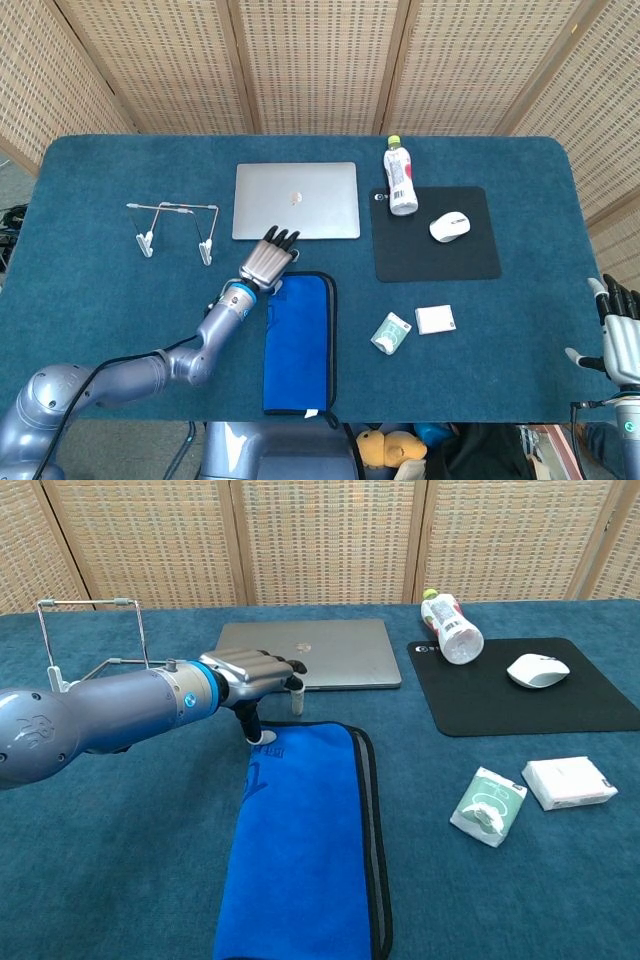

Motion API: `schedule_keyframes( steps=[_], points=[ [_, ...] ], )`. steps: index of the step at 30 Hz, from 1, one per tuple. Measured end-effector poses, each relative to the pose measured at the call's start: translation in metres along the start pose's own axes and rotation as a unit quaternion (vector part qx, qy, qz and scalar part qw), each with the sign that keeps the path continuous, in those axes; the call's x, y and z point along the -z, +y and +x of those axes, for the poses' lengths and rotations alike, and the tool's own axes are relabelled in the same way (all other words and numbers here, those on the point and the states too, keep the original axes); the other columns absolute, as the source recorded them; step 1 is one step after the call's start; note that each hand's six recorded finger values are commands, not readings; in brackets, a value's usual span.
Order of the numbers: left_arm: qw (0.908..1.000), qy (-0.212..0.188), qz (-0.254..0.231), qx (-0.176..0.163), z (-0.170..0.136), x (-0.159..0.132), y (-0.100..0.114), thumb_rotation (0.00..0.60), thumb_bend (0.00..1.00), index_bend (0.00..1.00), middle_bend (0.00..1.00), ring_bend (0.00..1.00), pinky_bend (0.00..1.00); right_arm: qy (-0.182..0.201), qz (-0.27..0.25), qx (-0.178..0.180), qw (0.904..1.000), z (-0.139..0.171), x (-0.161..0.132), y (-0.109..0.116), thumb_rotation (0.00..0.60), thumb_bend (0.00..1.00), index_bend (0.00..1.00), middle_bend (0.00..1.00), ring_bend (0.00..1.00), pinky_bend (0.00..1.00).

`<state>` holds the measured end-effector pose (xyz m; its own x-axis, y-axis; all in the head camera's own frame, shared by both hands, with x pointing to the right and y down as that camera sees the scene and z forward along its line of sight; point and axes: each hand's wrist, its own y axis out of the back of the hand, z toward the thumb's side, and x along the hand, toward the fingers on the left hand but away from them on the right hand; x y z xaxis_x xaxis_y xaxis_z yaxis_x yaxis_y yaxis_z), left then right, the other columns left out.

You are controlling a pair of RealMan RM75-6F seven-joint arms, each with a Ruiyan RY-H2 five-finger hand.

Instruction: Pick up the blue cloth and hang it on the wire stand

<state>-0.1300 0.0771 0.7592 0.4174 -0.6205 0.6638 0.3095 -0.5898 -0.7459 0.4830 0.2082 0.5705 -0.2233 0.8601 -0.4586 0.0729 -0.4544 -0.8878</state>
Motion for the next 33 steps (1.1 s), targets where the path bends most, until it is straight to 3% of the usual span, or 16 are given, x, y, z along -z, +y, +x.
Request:
schedule_keyframes(
  steps=[12, 33],
  points=[
    [0.9997, -0.002, -0.023, 0.005, -0.006, 0.004, -0.002, 0.6, 0.37, 0.39, 0.0, 0.0, 0.0, 0.0, 0.0, -0.001, 1.0, 0.0, 0.0, -0.001, 0.6, 0.0, 0.0, 0.0, 0.0, 0.0],
    [0.9997, 0.007, -0.019, 0.011, -0.007, 0.007, -0.008, 0.6, 0.37, 0.39, 0.0, 0.0, 0.0, 0.006, 0.0, -0.001, 1.0, 0.002, -0.003, 0.0, 0.6, 0.0, 0.0, 0.0, 0.0, 0.0]
  ],
)
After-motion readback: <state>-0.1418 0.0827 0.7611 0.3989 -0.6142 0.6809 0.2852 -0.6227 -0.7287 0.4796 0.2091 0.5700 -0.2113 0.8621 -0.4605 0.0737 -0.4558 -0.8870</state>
